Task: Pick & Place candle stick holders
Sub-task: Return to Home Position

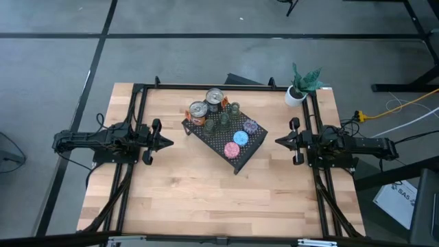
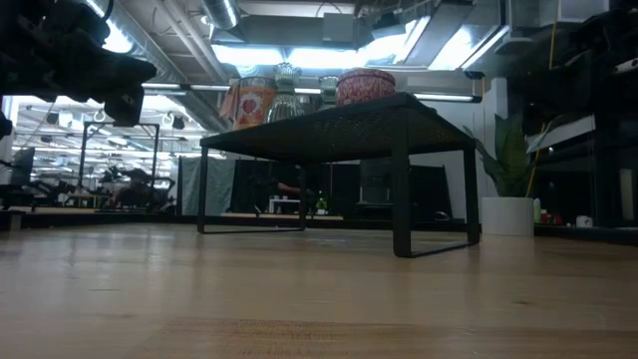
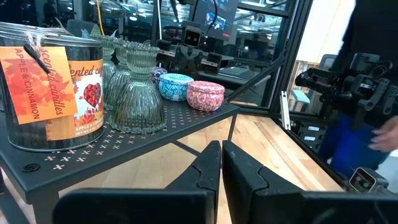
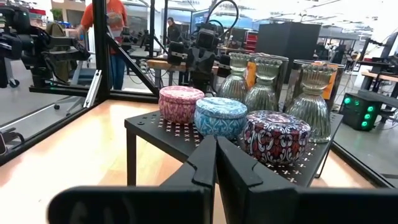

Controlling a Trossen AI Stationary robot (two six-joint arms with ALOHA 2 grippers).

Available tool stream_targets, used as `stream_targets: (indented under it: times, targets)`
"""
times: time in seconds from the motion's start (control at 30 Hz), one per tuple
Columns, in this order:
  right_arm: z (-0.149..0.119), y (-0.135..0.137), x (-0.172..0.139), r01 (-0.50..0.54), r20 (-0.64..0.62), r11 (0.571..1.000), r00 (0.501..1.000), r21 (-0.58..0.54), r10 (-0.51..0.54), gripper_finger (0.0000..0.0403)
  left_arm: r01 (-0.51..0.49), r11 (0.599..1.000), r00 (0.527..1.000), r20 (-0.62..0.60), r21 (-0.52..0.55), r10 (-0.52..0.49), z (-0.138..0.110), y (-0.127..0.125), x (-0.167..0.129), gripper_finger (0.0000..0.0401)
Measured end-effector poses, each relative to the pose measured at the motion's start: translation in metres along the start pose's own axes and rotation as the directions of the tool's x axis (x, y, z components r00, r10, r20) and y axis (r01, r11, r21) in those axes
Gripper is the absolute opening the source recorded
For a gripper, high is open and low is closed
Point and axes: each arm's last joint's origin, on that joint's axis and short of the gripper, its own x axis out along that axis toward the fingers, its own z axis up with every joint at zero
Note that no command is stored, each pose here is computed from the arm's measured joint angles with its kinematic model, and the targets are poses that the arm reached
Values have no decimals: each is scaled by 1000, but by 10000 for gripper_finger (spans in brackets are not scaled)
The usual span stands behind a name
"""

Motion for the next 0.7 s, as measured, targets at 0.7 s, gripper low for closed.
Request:
stream_targets:
  times: [0.7]
  targets:
    - [0,0,0,-1,0,1000,1000,3,1,16,0,1000,1000,0,0,0,0,0,0,12]
